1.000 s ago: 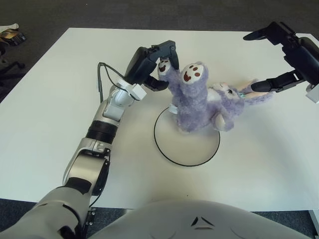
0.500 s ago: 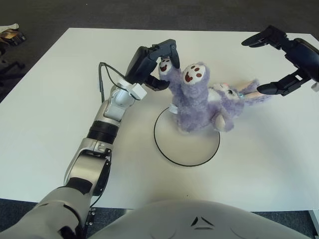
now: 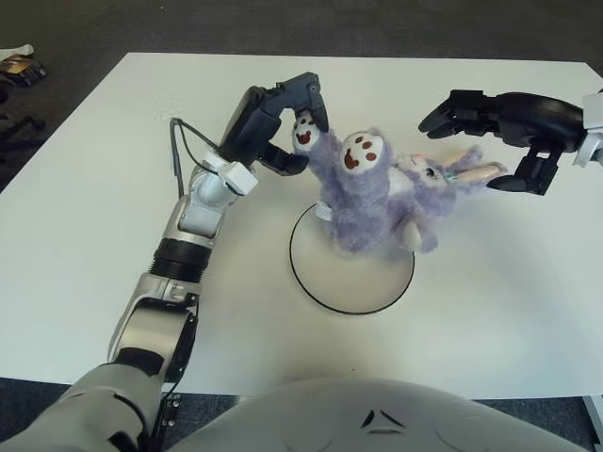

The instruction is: Put the doll into the plate.

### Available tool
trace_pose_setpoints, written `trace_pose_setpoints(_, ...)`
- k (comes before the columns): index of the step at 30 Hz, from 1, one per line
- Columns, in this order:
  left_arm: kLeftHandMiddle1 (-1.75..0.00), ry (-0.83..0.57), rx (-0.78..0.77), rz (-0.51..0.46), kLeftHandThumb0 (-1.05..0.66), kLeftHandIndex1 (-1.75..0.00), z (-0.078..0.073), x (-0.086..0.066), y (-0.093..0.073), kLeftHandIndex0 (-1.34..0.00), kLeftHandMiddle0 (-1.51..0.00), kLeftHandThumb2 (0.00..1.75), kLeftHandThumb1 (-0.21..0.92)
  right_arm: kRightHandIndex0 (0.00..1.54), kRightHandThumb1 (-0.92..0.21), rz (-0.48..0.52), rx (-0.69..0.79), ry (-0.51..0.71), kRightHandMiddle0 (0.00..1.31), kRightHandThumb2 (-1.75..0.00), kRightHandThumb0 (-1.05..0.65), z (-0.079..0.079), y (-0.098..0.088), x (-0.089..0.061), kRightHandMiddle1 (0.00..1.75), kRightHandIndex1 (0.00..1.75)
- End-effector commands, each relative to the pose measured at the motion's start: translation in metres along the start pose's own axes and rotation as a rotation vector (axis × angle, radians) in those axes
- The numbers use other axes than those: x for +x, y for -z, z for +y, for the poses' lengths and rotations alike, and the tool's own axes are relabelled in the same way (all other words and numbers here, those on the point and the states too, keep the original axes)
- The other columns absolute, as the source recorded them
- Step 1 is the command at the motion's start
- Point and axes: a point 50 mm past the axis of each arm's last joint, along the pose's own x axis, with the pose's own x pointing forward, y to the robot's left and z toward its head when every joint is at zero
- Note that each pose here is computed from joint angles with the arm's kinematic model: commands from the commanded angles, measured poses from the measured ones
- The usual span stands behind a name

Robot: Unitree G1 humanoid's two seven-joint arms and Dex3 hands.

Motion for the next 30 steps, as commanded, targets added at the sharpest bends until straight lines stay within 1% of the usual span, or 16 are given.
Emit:
trace_pose_setpoints(1, -1.65, 0.004, -0.004, -0.01, 0.0, -1.75, 0.004, -0.004, -0.002, -0.68, -0.95, 1.75, -0.09, 0.0, -0.08, 0.025, -0.037, -0.036, 0.0, -1.18, -0.57, 0.001, -0.001, 0.007, 1.05, 0.7)
trace_pose_setpoints(4, -1.65, -0.002, -0.002, -0.021, 0.0, -1.75, 0.004, -0.005, -0.003, -0.68, -0.95, 1.75, -0.09, 0.0, -0.1, 0.032, -0.052, -0.062, 0.0, -1.15, -0.61, 0.01, 0.003, 0.019, 1.01, 0.68)
trace_pose_setpoints(9, -1.65, -0.01, -0.032, -0.038, 0.0, -1.75, 0.002, -0.005, -0.004, -0.68, -0.96, 1.75, -0.09, 0.0, -0.1, 0.044, -0.026, -0.091, 0.0, -1.15, -0.55, 0.016, 0.008, 0.02, 0.98, 0.63)
trace_pose_setpoints(10, -1.65, -0.009, -0.039, -0.037, 0.0, -1.75, 0.002, -0.006, -0.003, -0.68, -0.96, 1.75, -0.09, 0.0, -0.09, 0.052, -0.018, -0.098, 0.0, -1.17, -0.51, 0.017, 0.009, 0.021, 0.97, 0.59)
trace_pose_setpoints(14, -1.64, -0.003, -0.054, -0.04, 0.0, -1.75, 0.002, -0.005, -0.003, -0.68, -0.96, 1.75, -0.09, 0.0, -0.05, 0.087, 0.003, -0.122, 0.0, -1.2, -0.43, 0.02, 0.012, 0.024, 0.93, 0.48)
trace_pose_setpoints(19, -1.64, -0.007, -0.058, -0.045, 0.0, -1.75, 0.002, -0.005, -0.003, -0.68, -0.96, 1.74, -0.09, 0.0, -0.04, 0.111, 0.017, -0.142, 0.0, -1.21, -0.44, 0.024, 0.015, 0.031, 0.88, 0.41)
trace_pose_setpoints(23, -1.64, -0.003, -0.065, -0.043, 0.0, -1.75, 0.002, -0.005, -0.003, -0.68, -0.96, 1.75, -0.09, 0.0, -0.07, 0.114, 0.03, -0.144, 0.0, -1.18, -0.5, 0.029, 0.018, 0.036, 0.86, 0.35)
trace_pose_setpoints(25, -1.65, -0.004, -0.06, -0.039, 0.0, -1.75, 0.002, -0.005, -0.003, -0.68, -0.96, 1.75, -0.09, 0.0, -0.07, 0.108, 0.044, -0.137, 0.0, -1.18, -0.5, 0.032, 0.019, 0.038, 0.85, 0.32)
trace_pose_setpoints(30, -1.65, -0.012, -0.05, -0.025, 0.0, -1.75, 0.002, -0.005, -0.002, -0.68, -0.96, 1.74, -0.09, 0.0, -0.04, 0.08, 0.053, -0.102, 0.0, -1.22, -0.39, 0.034, 0.02, 0.043, 0.83, 0.33)
